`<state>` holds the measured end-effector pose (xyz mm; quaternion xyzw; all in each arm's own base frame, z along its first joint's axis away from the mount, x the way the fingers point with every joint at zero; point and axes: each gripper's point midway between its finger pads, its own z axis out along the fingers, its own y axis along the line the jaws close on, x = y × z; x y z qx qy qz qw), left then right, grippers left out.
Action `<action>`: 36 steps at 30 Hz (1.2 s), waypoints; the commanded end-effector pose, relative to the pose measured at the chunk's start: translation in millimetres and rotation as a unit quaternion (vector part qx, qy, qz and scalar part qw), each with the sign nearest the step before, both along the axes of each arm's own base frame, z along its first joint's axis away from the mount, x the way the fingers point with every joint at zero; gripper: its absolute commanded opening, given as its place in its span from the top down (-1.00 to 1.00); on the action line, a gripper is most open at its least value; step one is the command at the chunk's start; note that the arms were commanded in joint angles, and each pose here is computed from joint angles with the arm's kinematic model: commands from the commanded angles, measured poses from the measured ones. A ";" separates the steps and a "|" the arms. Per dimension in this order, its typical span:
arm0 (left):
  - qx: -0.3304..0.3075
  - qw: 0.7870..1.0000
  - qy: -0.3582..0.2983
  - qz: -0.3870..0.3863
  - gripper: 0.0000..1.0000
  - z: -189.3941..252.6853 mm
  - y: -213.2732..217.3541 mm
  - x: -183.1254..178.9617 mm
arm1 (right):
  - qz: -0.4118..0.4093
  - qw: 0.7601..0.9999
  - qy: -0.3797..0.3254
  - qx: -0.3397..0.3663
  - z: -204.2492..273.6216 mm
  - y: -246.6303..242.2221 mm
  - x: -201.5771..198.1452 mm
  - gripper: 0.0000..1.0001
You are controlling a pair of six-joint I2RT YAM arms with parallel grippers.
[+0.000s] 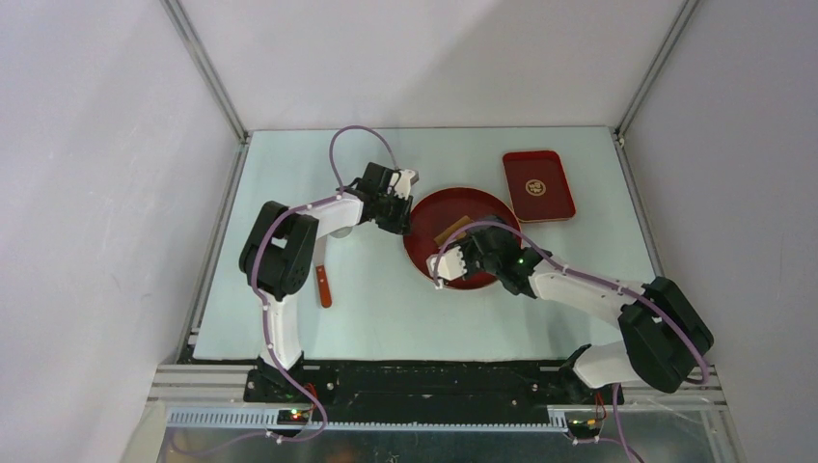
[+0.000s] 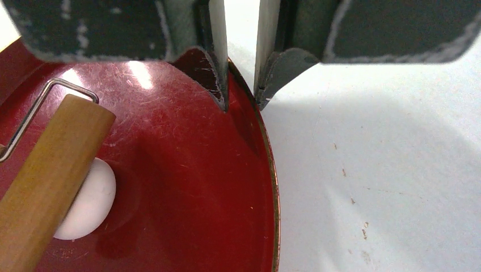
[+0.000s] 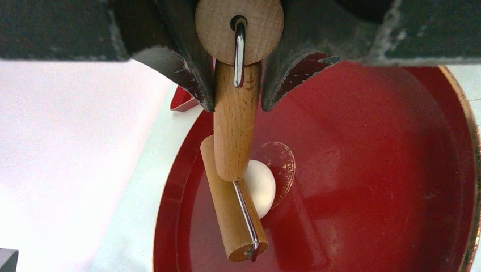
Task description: Roll out the dumpling wrappers from the dough
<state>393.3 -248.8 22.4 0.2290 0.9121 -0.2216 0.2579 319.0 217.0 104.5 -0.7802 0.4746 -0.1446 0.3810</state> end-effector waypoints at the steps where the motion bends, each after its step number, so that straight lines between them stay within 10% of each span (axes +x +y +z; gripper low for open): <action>1: 0.013 1.000 -0.004 0.002 0.51 -6.0 4.3 3.9 | 0.000 0.992 0.106 -0.071 -52.1 -36.7 -44.0 1.00; 36: 0.012 1.000 -0.004 0.002 0.51 -5.8 4.2 4.1 | -0.010 0.994 0.085 -0.069 -33.9 -49.5 -45.9 1.00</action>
